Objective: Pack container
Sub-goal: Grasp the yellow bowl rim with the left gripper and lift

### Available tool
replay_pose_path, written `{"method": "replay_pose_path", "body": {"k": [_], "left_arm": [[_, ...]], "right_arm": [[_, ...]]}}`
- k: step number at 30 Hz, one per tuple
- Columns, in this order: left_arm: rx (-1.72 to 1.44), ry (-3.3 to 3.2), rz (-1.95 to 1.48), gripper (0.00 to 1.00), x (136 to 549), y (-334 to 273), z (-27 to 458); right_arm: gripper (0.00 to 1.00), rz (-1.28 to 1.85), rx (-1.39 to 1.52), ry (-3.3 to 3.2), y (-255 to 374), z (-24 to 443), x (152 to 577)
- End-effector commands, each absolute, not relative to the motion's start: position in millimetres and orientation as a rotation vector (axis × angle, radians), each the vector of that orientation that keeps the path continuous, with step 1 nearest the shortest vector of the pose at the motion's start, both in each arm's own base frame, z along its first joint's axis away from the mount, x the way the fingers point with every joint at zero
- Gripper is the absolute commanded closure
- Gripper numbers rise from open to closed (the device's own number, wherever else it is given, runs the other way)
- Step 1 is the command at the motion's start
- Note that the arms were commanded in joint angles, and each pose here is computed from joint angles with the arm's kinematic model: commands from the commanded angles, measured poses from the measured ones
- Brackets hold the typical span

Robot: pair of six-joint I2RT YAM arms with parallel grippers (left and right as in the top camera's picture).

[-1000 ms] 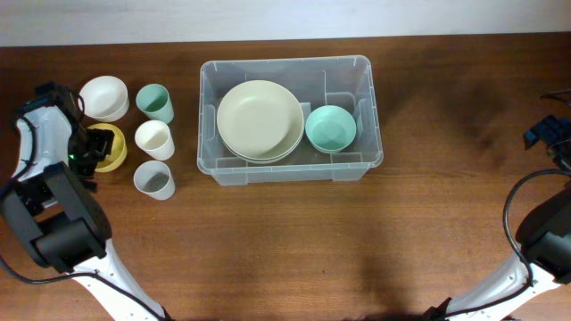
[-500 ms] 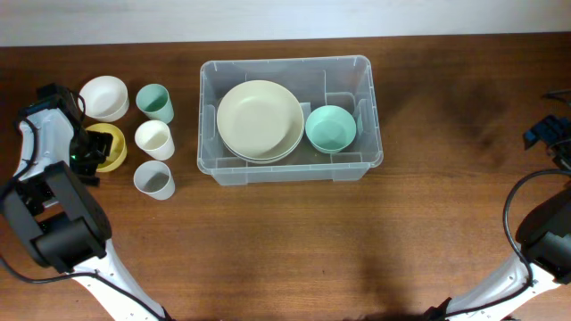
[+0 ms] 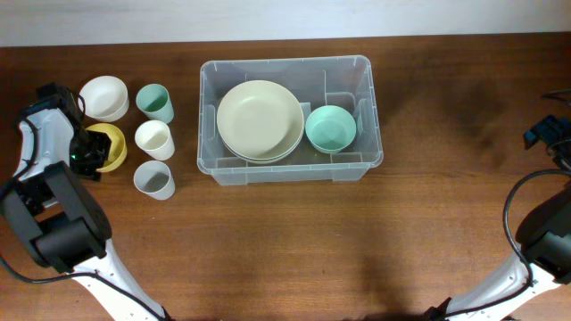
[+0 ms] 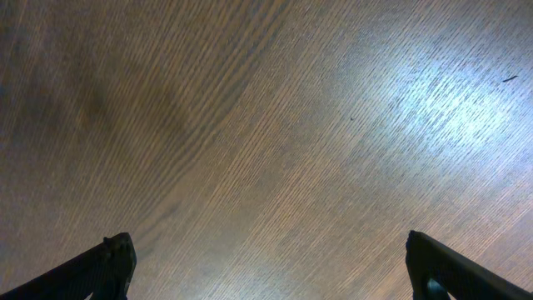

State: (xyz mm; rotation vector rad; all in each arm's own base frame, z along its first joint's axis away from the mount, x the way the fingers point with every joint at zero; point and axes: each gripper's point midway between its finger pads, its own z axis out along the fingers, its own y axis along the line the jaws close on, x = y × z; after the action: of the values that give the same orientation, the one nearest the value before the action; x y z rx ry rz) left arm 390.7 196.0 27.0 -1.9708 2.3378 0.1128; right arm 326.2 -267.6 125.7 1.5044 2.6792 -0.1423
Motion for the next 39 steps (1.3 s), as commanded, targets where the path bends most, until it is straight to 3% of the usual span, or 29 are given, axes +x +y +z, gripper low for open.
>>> {"method": "replay_pose_path", "body": {"k": [1, 4, 8, 21, 31, 39], "left_arm": [[-1.992, 2.334, 0.118, 0.47, 387.4, 197.7, 21.6], [-1.991, 2.333, 0.117, 0.5, 387.7, 197.8, 21.6], [-1.99, 2.331, 0.116, 0.66, 388.3, 198.1, 21.6], [-2.027, 2.333, 0.13, 0.98, 378.5, 202.7, 21.4], [-2.135, 2.295, 0.209, 0.99, 346.6, 228.4, 26.6], [-2.031, 2.192, 0.339, 0.99, 337.1, 259.6, 87.5]], "right_arm": [[0.01, -0.155, 1.516, 2.67, -268.5, 127.3, 324.3], [0.01, -0.155, 1.516, 2.67, -268.5, 127.3, 324.3], [0.01, -0.155, 1.516, 2.67, -268.5, 127.3, 324.3], [0.01, -0.155, 1.516, 2.67, -268.6, 127.3, 324.4], [0.01, -0.155, 1.516, 2.67, -268.6, 127.3, 324.3], [0.01, -0.155, 1.516, 2.67, -268.6, 127.3, 324.3]]}}
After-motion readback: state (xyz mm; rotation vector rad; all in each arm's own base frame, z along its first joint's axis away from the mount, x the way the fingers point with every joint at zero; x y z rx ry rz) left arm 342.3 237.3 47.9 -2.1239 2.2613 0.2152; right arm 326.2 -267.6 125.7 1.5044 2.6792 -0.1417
